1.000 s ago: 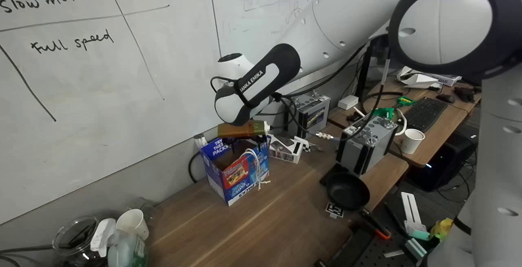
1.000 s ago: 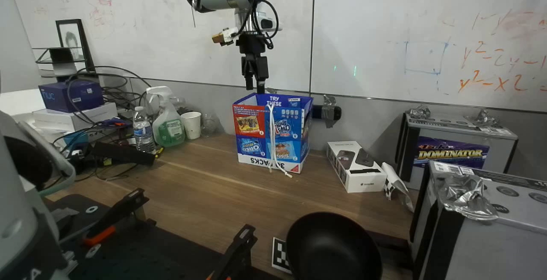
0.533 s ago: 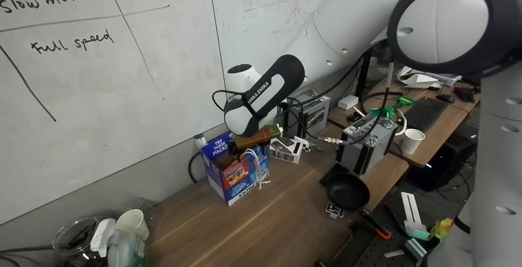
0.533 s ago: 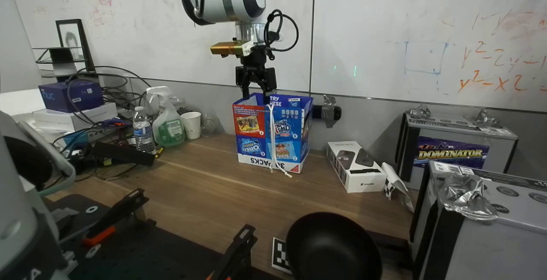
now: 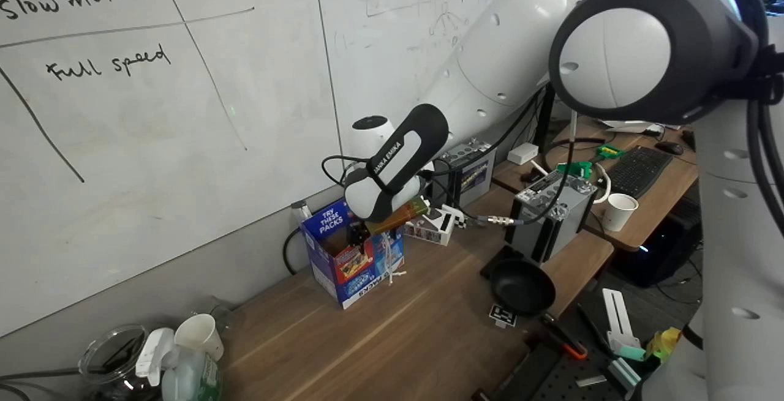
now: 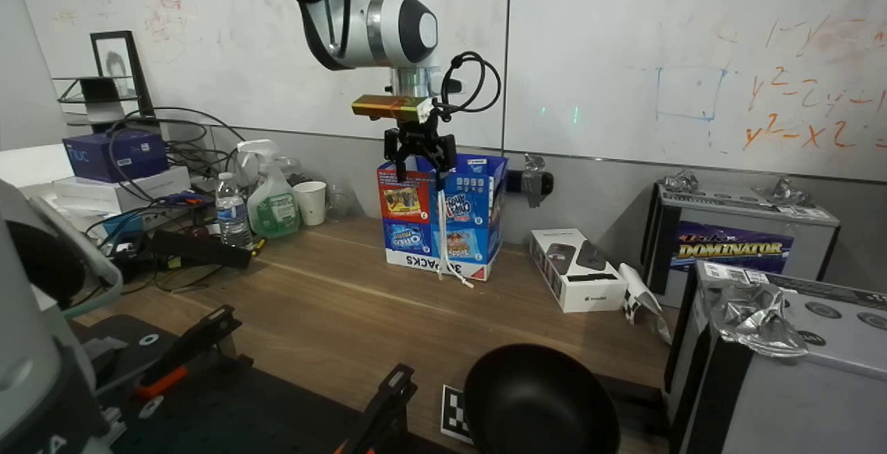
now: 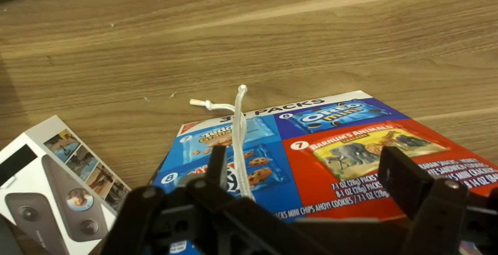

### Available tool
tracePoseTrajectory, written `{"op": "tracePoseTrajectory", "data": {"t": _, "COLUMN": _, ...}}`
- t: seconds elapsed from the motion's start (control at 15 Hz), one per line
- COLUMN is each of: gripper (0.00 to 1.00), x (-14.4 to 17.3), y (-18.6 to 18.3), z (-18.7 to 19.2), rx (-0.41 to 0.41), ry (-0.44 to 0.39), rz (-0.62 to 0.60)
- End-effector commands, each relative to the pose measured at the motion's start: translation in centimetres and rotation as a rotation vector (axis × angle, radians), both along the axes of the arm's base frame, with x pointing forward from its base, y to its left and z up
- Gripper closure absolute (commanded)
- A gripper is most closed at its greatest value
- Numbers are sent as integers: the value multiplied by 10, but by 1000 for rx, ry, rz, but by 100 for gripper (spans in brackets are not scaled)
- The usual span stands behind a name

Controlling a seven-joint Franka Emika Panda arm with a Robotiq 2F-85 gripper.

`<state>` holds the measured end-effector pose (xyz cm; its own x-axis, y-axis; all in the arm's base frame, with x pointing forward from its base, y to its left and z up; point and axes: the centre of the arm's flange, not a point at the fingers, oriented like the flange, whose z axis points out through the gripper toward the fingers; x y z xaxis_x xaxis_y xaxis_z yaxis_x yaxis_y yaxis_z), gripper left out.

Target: Pick up the ropes from the table and put them in the box

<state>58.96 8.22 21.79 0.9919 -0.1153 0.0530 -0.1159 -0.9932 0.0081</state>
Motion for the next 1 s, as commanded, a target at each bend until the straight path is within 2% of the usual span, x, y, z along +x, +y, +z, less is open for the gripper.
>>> {"op": "tracePoseTrajectory", "data": {"t": 0.0, "gripper": 0, "x": 9, "y": -9, "z": -10, "rx": 27, "ry": -30, "rz": 25}}
{"op": "tracePoseTrajectory", "data": {"t": 0.93, "gripper": 0, "x": 24, "y": -29, "z": -11, "rx": 46, "ry": -91, "rz": 88}}
